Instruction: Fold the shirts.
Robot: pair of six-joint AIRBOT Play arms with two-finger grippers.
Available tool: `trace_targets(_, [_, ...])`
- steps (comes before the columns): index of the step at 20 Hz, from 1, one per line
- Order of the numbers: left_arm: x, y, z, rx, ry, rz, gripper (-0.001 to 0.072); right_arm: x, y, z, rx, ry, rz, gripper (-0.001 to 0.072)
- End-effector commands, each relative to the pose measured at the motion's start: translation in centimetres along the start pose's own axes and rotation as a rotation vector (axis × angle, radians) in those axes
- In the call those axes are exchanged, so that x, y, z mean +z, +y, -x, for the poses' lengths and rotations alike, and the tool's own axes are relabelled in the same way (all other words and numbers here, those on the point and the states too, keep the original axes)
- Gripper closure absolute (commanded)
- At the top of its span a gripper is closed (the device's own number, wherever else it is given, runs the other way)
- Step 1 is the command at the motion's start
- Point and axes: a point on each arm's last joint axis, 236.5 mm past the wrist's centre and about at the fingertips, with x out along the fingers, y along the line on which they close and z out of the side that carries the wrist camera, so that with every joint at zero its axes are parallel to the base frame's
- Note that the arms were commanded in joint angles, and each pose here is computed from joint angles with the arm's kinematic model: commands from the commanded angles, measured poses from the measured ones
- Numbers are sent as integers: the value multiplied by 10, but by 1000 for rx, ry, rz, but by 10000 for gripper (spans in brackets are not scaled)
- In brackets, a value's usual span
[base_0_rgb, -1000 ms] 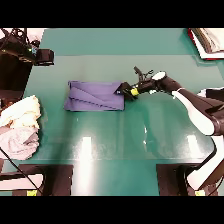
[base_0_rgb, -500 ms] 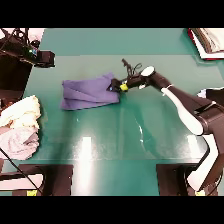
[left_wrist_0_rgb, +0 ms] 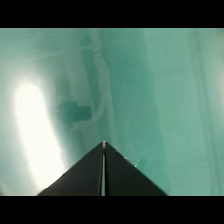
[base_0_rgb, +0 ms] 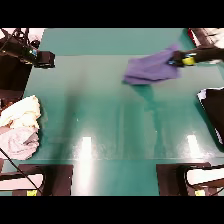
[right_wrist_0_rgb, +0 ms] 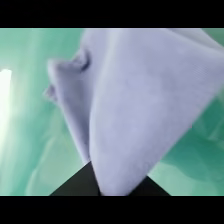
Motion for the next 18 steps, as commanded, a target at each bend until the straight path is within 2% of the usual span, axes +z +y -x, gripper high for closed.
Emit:
trace_targets(1, [4,-14,0,-57,-19,14,679,6,-100,77,-168,-93,-150,699])
trace_targets(5, [5,-20,1,-83,-23,24,680,-6,-168,126,-244,-149,-287,699])
trace_targets(8, [7,-19,1,-82,-29,24,679,-11,-188,155,-285,-192,-329,699])
trace_targets(18, [13,-18,1,-76,-56,16,679,-15,-167,276,-435,-393,-308,699])
